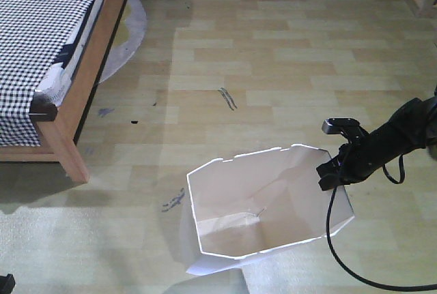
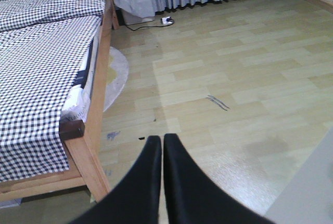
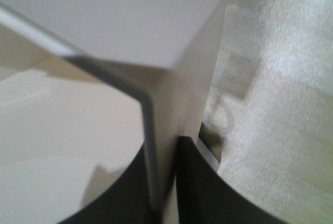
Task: Move trash bin to bedside with robot
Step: 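Hold the bin in the right gripper while the base turns toward the bed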
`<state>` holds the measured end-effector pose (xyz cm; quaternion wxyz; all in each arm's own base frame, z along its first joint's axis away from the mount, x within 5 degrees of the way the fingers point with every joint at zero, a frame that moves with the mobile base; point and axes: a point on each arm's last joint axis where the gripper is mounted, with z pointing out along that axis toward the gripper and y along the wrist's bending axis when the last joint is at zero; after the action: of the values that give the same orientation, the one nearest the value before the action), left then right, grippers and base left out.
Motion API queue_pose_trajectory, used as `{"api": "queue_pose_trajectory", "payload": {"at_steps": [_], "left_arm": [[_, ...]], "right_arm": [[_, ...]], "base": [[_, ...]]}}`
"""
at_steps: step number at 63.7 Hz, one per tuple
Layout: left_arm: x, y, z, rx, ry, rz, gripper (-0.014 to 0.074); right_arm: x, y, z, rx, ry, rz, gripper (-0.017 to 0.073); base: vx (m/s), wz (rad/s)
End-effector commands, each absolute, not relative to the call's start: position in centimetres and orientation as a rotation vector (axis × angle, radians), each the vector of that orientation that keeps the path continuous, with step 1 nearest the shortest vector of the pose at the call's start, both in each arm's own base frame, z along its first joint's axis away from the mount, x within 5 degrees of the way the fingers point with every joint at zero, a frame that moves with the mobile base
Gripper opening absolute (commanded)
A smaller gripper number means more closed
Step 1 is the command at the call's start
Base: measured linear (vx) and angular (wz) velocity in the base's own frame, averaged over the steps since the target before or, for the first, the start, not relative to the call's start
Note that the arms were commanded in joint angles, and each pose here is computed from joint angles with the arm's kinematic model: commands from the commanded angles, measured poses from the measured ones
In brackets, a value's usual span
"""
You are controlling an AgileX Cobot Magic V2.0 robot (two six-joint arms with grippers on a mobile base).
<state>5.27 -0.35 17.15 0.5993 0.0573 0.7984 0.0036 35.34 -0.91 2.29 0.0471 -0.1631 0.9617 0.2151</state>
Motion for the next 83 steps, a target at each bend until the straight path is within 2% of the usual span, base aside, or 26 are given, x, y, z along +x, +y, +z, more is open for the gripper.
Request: {"api": "queue_pose_trajectory", "payload": {"at_steps": [1,83], "left_arm": [[5.36,-0.35,17.28,0.123,1.780,0.005,-0.0007],[5.36,-0.35,17.28,0.123,1.780,0.005,-0.0007]], "right_arm": [[35.98,-0.01,5.88,-0.433,2.853,0.835,-0.0003],[35.98,-0.01,5.88,-0.433,2.853,0.835,-0.0003]], "base": [[0.36,0.14],[0.40,0.01]]}}
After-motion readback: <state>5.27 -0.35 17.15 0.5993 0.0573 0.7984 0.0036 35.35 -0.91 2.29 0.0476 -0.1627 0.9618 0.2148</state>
